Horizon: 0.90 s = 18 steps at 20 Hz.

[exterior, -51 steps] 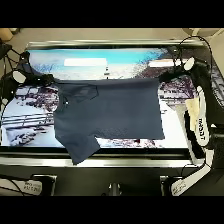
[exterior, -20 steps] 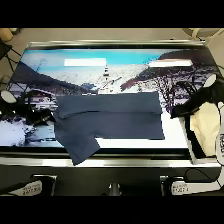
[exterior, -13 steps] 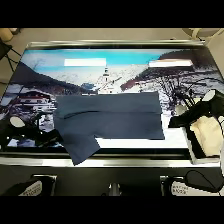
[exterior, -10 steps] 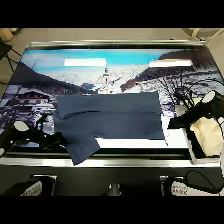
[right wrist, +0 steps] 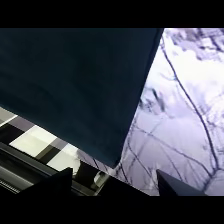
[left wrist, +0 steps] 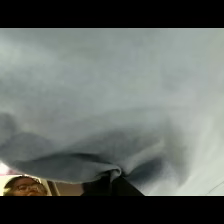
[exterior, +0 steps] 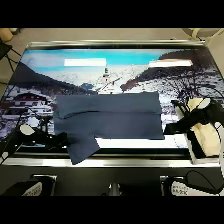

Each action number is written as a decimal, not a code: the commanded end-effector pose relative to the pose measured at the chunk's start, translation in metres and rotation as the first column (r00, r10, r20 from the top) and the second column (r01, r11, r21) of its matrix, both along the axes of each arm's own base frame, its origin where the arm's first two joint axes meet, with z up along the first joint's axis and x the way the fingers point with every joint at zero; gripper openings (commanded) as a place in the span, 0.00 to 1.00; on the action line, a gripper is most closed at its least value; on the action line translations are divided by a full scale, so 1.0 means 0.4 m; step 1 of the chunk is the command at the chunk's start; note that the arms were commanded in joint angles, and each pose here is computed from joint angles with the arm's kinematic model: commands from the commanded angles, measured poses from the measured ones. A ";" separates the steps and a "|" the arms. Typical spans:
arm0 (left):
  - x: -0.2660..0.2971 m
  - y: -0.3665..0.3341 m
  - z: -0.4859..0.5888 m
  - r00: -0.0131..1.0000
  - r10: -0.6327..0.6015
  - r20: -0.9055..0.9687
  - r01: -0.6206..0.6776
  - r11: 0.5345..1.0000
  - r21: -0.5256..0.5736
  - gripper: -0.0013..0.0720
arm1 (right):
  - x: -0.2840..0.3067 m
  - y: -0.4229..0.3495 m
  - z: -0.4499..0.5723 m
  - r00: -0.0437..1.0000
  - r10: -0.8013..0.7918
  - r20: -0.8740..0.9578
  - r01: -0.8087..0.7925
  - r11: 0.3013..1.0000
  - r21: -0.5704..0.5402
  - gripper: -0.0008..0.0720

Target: Fold the shirts.

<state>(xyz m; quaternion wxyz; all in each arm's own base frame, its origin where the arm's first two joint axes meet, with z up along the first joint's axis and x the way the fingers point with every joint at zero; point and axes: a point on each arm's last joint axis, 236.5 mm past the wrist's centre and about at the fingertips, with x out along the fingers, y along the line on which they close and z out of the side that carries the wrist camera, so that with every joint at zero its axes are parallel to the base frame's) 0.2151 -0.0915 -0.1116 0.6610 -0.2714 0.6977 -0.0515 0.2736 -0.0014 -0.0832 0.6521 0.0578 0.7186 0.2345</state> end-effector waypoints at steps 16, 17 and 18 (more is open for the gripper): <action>0.204 0.023 0.248 0.929 -0.096 0.357 0.076 0.995 0.069 0.05 | 0.151 0.035 0.106 0.962 -0.054 0.267 0.037 0.997 0.067 0.03; 0.236 0.024 0.291 0.912 -0.099 0.399 0.075 0.994 0.075 0.05 | 0.180 0.027 0.142 0.951 -0.062 0.304 0.046 0.997 0.059 0.03; 0.266 0.028 0.325 0.895 -0.099 0.436 0.069 0.994 0.084 0.05 | 0.213 0.017 0.172 0.937 -0.070 0.343 0.056 0.997 0.049 0.03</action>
